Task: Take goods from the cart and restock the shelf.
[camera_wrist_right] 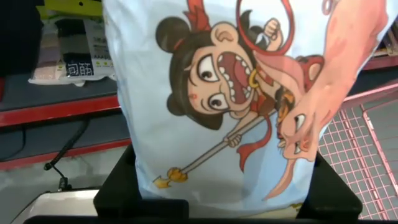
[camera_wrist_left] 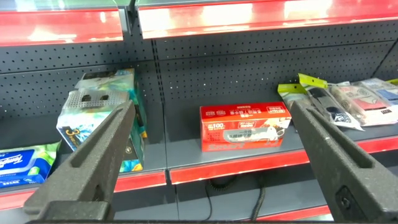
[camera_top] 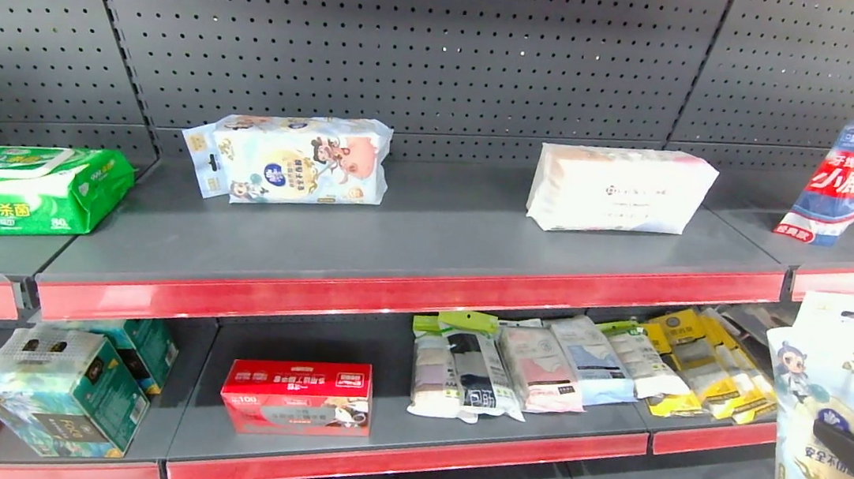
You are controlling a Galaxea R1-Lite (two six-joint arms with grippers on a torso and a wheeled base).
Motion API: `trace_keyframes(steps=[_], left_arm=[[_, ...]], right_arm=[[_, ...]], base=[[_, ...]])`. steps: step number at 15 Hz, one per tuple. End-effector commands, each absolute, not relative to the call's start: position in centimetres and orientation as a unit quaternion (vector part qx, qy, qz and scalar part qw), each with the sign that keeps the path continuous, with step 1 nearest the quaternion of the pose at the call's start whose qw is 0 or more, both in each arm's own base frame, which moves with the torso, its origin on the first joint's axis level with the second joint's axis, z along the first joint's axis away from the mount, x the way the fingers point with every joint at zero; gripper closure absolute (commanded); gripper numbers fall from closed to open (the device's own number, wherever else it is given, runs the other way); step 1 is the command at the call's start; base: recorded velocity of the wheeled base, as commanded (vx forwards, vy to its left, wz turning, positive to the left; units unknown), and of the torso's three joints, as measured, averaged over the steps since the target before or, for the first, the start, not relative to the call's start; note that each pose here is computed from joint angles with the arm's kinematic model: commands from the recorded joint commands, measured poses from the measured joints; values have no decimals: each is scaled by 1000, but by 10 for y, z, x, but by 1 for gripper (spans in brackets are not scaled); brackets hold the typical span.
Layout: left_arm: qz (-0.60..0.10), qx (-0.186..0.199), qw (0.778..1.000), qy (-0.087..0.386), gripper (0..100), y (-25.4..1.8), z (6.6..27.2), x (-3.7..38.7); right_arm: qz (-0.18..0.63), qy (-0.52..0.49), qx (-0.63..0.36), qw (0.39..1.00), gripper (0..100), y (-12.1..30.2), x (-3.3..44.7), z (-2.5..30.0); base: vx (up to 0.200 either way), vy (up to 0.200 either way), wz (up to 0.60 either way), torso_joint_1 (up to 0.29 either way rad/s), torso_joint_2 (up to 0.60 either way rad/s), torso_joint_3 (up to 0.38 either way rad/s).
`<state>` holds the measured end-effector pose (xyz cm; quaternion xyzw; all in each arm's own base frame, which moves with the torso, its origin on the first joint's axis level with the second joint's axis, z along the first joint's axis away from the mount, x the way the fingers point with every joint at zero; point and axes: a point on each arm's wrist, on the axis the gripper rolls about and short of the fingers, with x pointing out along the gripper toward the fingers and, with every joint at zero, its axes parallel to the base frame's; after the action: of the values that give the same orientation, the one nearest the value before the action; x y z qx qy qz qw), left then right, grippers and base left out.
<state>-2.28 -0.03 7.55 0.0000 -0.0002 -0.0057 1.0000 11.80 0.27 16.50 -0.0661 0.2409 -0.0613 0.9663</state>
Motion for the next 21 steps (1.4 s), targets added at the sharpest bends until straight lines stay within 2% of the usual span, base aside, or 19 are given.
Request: trace_keyframes(steps=[1,9,21], left_arm=[[-5,0,1000,-1,0,0,76,-23],[-5,0,1000,-1,0,0,76,-23],[-6,0,1000,-1,0,0,76,-23]], right_arm=[[-57,239,-70,967,100,4,118,165],[-54,232,-86,968,100,4,119,169],[-50,228,-97,967,100,4,117,170]], base=[[0,0,0,76,-149,-76],[0,0,0,227,-488,-270],[0,0,0,176,-361,-196]])
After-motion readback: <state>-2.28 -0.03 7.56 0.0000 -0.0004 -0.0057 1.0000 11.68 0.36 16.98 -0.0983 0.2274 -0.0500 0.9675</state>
